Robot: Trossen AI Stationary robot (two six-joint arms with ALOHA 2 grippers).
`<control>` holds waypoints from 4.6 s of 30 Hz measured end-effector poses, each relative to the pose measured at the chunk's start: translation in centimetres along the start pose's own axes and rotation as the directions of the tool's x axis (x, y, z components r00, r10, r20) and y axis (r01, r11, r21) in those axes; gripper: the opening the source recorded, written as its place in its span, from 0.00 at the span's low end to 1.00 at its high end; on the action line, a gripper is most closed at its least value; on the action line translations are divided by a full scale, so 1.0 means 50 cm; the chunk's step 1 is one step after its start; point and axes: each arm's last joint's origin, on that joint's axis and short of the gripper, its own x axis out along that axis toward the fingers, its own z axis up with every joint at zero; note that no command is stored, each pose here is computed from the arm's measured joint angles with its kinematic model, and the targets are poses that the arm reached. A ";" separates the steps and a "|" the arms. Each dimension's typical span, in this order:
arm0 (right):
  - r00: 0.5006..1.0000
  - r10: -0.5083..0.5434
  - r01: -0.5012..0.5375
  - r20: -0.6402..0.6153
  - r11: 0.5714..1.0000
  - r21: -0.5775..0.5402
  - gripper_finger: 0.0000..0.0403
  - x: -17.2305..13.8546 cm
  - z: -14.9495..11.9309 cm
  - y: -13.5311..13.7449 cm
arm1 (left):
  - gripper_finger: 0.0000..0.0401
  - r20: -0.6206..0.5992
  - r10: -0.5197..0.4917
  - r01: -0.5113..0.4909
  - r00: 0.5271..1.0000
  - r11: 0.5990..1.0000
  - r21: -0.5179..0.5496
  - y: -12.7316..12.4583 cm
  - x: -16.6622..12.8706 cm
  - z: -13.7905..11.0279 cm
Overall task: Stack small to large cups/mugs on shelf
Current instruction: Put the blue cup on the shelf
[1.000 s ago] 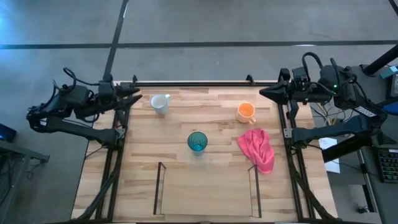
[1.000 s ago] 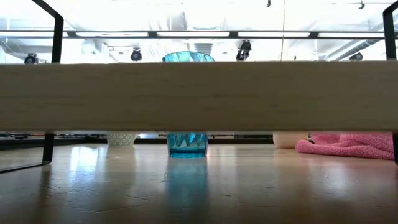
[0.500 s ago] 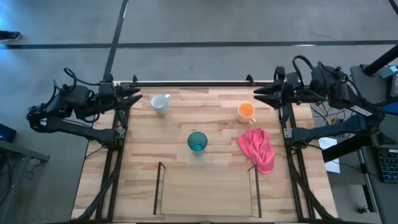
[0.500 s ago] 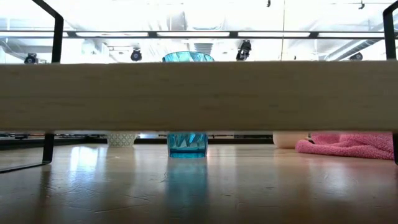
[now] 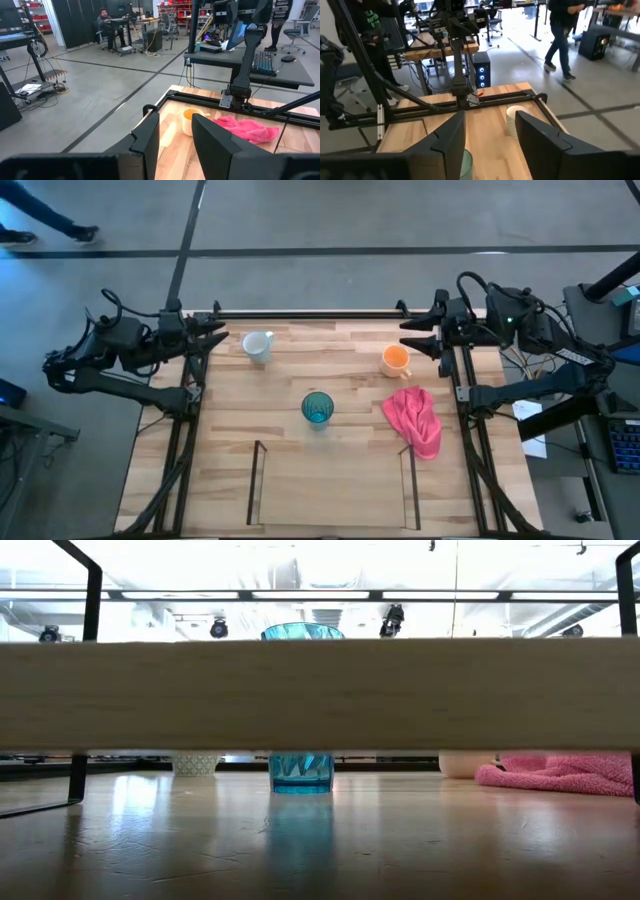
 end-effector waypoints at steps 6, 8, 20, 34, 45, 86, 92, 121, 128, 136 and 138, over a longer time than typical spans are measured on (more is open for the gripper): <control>1.000 -0.002 0.004 -0.028 0.997 0.075 0.41 0.021 -0.005 -0.002 | 0.26 0.001 0.000 0.000 1.000 1.000 -0.001 0.000 0.000 0.000; 0.999 -0.002 0.005 -0.034 0.997 0.083 0.41 0.030 -0.006 -0.002 | 0.26 0.006 -0.001 0.001 1.000 1.000 -0.003 0.000 0.000 0.001; 0.988 -0.002 0.042 -0.151 0.964 0.261 0.40 0.084 -0.029 -0.006 | 0.26 -0.010 -0.110 0.109 0.994 0.994 -0.030 -0.016 0.017 0.004; 0.974 -0.011 0.087 -0.226 0.940 0.329 0.36 0.083 -0.043 -0.007 | 0.26 -0.261 -0.257 0.161 0.931 0.927 -0.338 -0.102 0.155 -0.040; 0.955 -0.019 0.118 -0.297 0.939 0.321 0.34 0.080 -0.057 -0.008 | 0.26 -0.449 -0.263 -0.030 0.854 0.837 -0.547 -0.170 0.276 -0.093; 0.915 -0.024 0.159 -0.402 0.939 0.306 0.30 0.073 -0.080 -0.010 | 0.26 -0.692 -0.212 -0.264 0.690 0.817 -0.513 -0.228 0.382 -0.170; 0.915 -0.024 0.158 -0.402 0.939 0.304 0.30 0.074 -0.080 -0.010 | 0.26 -0.698 -0.198 -0.273 0.688 0.821 -0.502 -0.226 0.381 -0.172; 0.905 -0.025 0.169 -0.425 0.938 0.302 0.29 0.091 -0.086 -0.011 | 0.26 -0.727 -0.182 -0.292 0.661 0.831 -0.474 -0.234 0.397 -0.195; 0.905 -0.025 0.168 -0.426 0.939 0.302 0.28 0.091 -0.086 -0.011 | 0.26 -0.754 -0.166 -0.310 0.635 0.839 -0.447 -0.231 0.392 -0.202; 0.905 -0.025 0.168 -0.426 0.939 0.301 0.28 0.091 -0.086 -0.011 | 0.26 -0.764 -0.160 -0.317 0.625 0.842 -0.436 -0.229 0.390 -0.204; 0.905 -0.026 0.168 -0.426 0.939 0.301 0.28 0.091 -0.086 -0.011 | 0.26 -0.765 -0.160 -0.318 0.624 0.842 -0.436 -0.229 0.390 -0.204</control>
